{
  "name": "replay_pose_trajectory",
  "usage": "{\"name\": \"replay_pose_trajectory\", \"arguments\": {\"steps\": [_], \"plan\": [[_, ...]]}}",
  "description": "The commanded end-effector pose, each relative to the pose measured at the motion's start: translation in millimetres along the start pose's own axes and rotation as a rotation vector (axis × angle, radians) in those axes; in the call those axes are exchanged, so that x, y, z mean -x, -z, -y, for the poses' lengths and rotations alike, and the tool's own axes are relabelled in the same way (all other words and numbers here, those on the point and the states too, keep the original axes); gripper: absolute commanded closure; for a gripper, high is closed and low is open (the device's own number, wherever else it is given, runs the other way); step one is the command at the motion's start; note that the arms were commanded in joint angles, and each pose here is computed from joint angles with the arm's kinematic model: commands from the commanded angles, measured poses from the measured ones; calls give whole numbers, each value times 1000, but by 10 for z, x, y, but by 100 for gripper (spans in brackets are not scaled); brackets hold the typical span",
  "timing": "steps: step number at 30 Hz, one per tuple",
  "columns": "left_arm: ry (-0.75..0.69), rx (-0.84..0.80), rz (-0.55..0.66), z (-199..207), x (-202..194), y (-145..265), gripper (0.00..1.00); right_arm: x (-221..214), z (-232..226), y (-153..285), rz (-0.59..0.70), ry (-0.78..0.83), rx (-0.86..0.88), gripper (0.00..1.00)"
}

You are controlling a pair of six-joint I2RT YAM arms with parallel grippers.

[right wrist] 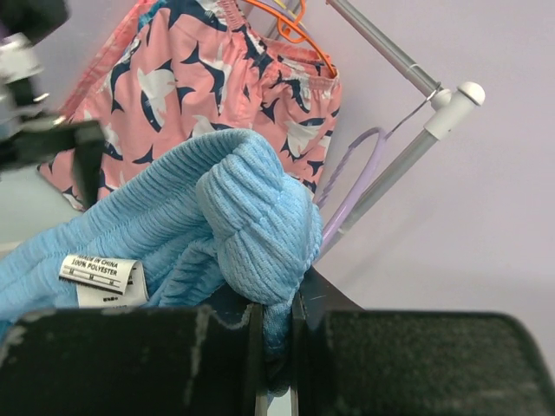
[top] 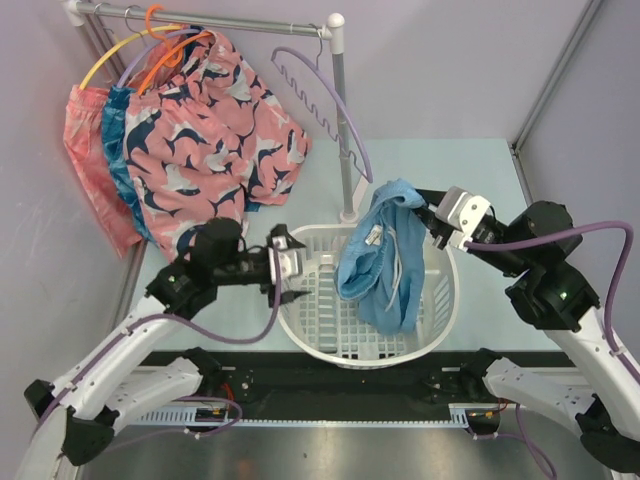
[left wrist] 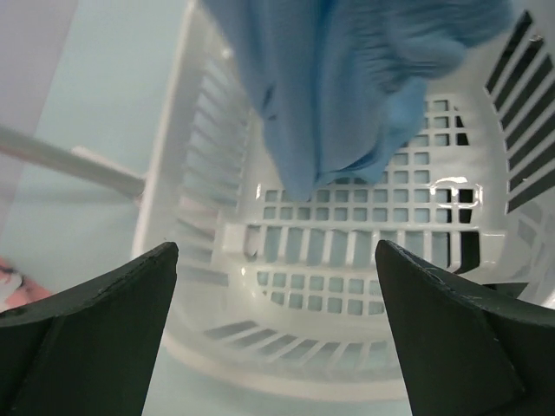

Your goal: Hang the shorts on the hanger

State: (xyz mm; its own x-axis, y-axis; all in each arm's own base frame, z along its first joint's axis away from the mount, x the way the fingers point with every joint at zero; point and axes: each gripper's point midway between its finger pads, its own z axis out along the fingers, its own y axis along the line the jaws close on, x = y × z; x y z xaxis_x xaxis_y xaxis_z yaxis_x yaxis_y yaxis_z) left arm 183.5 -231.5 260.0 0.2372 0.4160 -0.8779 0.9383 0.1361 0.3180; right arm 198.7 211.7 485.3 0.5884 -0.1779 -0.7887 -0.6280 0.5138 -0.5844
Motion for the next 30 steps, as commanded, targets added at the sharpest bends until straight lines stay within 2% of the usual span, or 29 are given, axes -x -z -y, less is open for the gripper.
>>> {"name": "replay_pose_trajectory", "arguments": {"steps": [1, 7, 8, 10, 14, 17, 18, 20, 21, 22, 26, 27, 28, 30], "plan": [[-172, 60, 136, 140, 352, -125, 0, 531, 407, 65, 152, 14, -151, 100], [-145, 182, 244, 207, 621, -293, 0, 508, 456, 22, 151, -22, -178, 100], [-140, 203, 290, 205, 757, -311, 0, 497, 449, 15, 147, -28, -175, 100], [-122, 263, 263, 95, 786, -391, 0, 472, 437, 4, 140, -35, -170, 100], [-93, 377, 286, -128, 964, -388, 1, 474, 428, 18, 138, -36, -168, 100], [-36, 400, 313, -218, 1168, -273, 19, 450, 437, 46, 124, -37, -177, 100], [-20, 396, 319, -248, 1297, -172, 37, 454, 453, 66, 122, -36, -187, 100], [13, 408, 328, -305, 1407, 14, 58, 484, 480, 143, 121, -29, -204, 100], [19, 421, 325, -347, 1443, 104, 90, 477, 510, 173, 112, -26, -223, 100], [29, 456, 305, -460, 1475, 268, 100, 475, 540, 210, 105, -21, -240, 100], [51, 522, 242, -750, 1456, 682, 100, 471, 584, 384, 80, -14, -274, 100], [42, 525, 260, -795, 1587, 818, 100, 457, 579, 411, 72, -16, -275, 100], [51, 502, 203, -787, 1473, 855, 100, 446, 550, 429, 65, -20, -263, 100], [67, 425, 166, -651, 1485, 901, 100, 298, 383, 483, 5, -58, -204, 100]]}}
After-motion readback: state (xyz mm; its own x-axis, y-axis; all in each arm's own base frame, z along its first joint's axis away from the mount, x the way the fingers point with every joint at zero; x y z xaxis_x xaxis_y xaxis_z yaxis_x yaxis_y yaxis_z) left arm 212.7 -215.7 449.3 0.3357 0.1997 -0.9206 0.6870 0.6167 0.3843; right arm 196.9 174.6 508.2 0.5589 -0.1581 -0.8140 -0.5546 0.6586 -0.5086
